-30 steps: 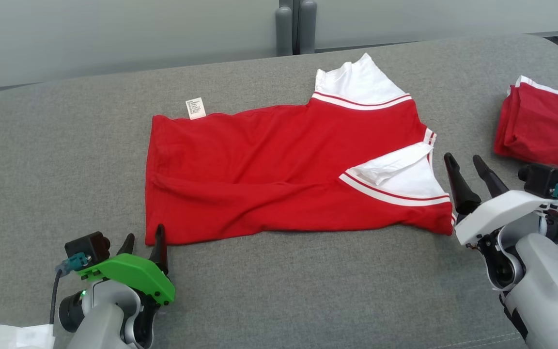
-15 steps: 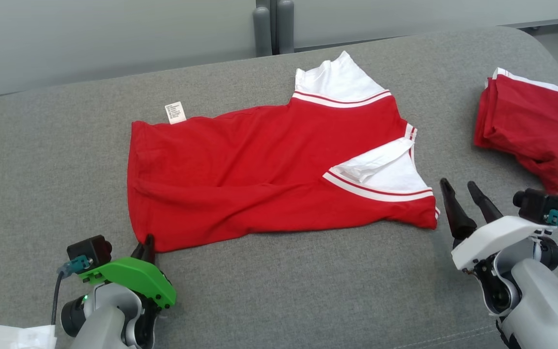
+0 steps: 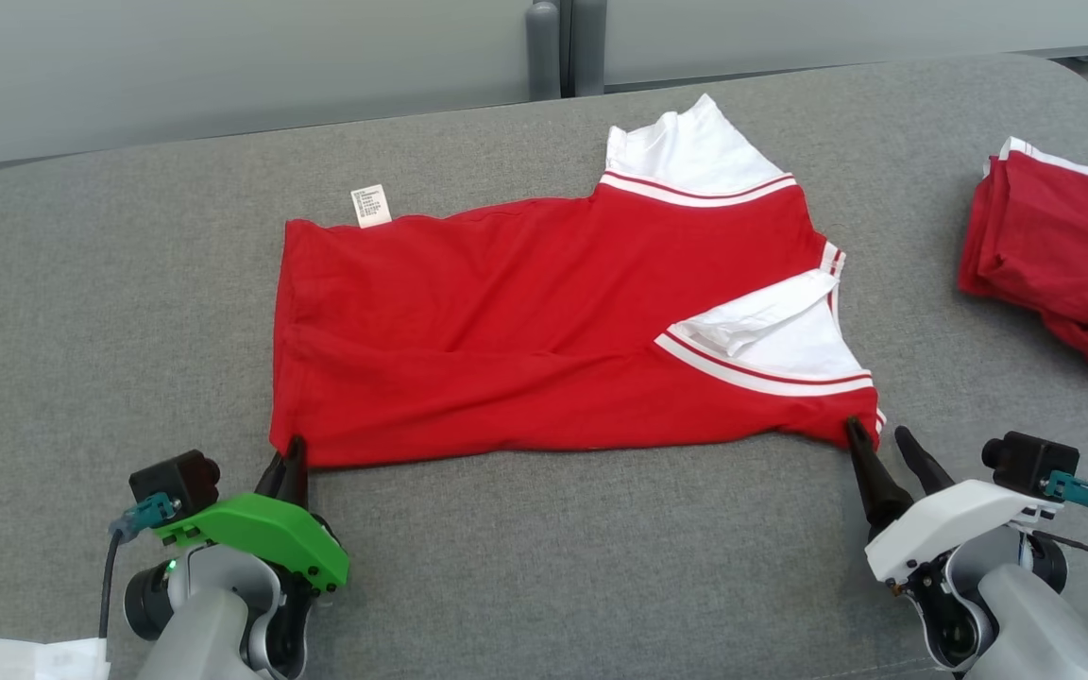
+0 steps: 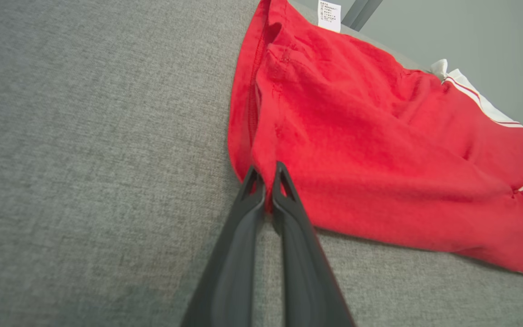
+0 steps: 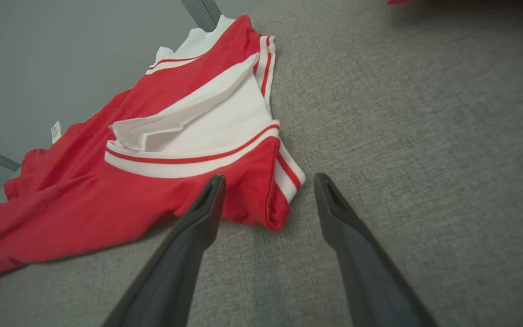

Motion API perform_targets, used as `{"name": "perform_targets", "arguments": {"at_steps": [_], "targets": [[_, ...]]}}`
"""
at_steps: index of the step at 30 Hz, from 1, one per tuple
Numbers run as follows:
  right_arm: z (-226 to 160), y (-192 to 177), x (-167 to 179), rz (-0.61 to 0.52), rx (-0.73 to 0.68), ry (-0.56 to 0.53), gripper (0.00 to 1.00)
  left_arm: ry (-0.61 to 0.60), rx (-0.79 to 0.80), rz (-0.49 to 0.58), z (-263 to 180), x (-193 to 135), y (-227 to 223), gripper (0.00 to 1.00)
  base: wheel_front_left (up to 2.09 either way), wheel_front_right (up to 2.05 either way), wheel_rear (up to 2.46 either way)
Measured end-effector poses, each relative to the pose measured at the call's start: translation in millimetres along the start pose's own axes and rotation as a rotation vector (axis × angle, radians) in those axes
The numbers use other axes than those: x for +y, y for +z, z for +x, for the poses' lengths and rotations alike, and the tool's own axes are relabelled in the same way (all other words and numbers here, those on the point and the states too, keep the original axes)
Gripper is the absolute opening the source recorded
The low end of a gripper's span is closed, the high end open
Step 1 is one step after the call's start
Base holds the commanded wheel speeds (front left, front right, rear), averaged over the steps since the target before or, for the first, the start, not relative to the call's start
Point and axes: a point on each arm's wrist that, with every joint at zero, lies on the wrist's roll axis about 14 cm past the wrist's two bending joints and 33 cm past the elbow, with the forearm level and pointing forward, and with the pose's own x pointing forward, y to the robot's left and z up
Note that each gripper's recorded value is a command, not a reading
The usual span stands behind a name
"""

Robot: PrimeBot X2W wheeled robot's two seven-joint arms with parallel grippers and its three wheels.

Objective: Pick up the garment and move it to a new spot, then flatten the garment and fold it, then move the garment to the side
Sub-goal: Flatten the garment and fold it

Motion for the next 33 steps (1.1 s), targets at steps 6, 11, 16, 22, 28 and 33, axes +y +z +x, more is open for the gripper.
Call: {"name": "perform_targets", "arguments": {"at_steps": [6,11,16,22,28,33], "targets": [[0.1,-14.7,1.7,0.046,0.036,-0.017,1.0,-0.014,-0.009,0.002,-2.2,-3.3,1.1,0.0,0.0,0.0,0.0],[1.7,-15.6,0.6,0.098,0.031,-0.039,0.84,-0.024,-0.017,0.007,-3.6,-6.1,3.0,0.0,0.0,0.0,0.0],[1.8,-17.5,-2.9,0.121,0.036,-0.058,0.49,-0.028,-0.017,0.01,-5.5,-7.2,2.3,0.0,0.0,0.0,0.0],[5.7,-17.7,1.5,0.137,0.045,-0.057,0.42,-0.032,-0.006,0.014,-8.7,-8.2,-2.7,0.0,0.0,0.0,0.0],[9.8,-13.9,7.5,0.115,0.049,-0.034,0.0,-0.035,-0.006,0.017,-10.0,-9.5,-2.9,0.0,0.0,0.0,0.0],[11.8,0.6,7.8,0.084,0.011,-0.013,0.0,-0.044,-0.034,0.015,-10.6,-12.7,4.1,0.0,0.0,0.0,0.0]]}}
